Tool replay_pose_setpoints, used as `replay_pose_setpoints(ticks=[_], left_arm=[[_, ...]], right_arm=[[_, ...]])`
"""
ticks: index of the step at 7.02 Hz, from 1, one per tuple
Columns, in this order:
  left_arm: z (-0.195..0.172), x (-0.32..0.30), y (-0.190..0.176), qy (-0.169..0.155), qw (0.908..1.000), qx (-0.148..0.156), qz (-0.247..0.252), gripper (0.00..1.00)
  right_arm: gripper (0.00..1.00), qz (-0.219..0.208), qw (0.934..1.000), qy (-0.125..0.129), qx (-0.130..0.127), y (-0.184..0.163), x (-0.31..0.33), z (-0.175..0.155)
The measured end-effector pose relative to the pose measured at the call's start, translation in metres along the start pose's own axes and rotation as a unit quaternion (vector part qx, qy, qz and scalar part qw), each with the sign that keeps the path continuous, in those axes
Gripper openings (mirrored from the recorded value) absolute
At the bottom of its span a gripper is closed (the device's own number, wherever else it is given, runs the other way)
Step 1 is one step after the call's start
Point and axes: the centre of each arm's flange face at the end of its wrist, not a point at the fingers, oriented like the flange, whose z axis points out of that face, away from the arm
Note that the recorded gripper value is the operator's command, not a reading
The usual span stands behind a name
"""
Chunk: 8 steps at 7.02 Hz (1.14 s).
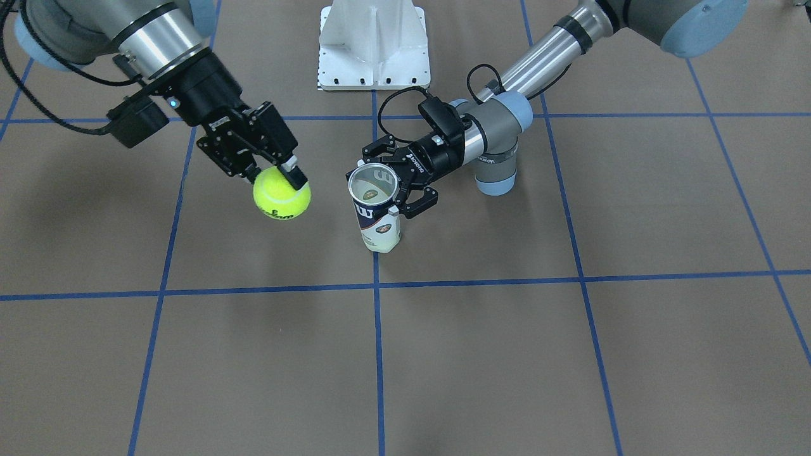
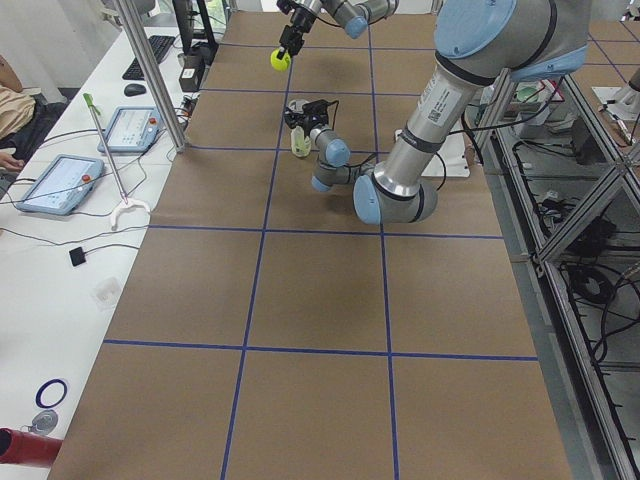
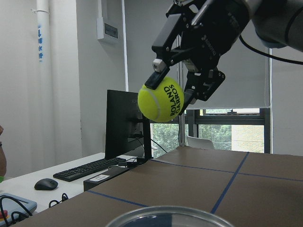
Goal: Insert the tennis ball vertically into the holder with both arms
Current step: 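Carry the second ball with the right gripper over the can's opening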
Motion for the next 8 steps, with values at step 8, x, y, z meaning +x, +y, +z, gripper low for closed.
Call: replay_pose_setpoints(ticks=[8], left_arm=[[0.0, 0.001, 0.0, 0.001, 1.0, 0.001, -0.001, 0.86]], right_arm=[[0.24, 0.001, 0.9969, 0.078, -0.001, 0.084, -0.04, 0.009]])
